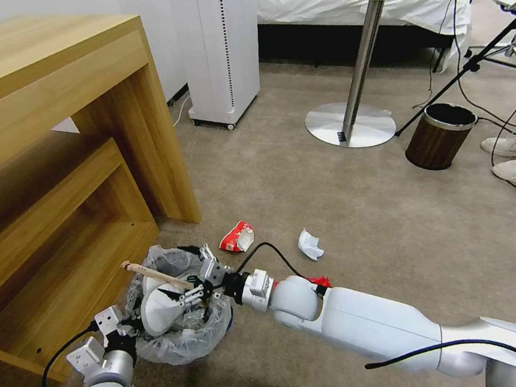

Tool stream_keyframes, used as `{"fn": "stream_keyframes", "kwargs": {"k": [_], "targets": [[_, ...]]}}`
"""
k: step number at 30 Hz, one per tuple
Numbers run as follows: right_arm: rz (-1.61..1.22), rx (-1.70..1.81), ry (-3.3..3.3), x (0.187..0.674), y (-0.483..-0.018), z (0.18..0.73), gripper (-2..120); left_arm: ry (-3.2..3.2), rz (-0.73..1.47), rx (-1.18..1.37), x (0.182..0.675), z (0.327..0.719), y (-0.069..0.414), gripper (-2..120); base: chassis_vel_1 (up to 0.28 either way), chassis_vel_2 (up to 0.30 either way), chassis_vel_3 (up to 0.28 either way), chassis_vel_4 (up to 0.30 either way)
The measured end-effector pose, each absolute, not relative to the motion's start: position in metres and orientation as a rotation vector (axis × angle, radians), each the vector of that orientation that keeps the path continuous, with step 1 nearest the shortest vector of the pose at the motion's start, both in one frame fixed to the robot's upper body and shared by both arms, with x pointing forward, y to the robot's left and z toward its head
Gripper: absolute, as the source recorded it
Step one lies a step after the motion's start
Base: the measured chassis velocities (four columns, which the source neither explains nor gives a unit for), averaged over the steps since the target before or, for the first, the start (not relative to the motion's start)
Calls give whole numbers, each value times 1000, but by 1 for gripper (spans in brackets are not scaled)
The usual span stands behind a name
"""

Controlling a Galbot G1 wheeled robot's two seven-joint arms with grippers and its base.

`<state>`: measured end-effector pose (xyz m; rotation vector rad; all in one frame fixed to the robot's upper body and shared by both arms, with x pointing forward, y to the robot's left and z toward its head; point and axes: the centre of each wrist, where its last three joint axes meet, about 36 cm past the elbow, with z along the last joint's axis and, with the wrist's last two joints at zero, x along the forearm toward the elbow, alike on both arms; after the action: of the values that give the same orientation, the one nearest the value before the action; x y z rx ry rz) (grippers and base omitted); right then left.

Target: Pick up the trash bin and place the garbage on the floor into it.

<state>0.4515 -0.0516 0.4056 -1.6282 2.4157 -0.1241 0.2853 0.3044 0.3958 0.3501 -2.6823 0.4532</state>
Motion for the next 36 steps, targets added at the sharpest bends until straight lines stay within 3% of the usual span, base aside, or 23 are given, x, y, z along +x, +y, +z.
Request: {"fn": "stream_keyframes", "kwargs": {"k": [9,17,25,36], "targets": [[159,-1350,2666,444,-101,485,100,-2686,439,378,276,402,310,1,0,0,0,0],[279,-1014,2781,454,-157,513,100,-2691,432,376,273,407,309,1,0,0,0,0],[370,-625,2871,433,-230,501,100,-2696,417,352,269,412,307,1,0,0,0,0],[259,-257,2978,402,-288,454,100,-2674,368,306,265,418,309,1,0,0,0,0]]}}
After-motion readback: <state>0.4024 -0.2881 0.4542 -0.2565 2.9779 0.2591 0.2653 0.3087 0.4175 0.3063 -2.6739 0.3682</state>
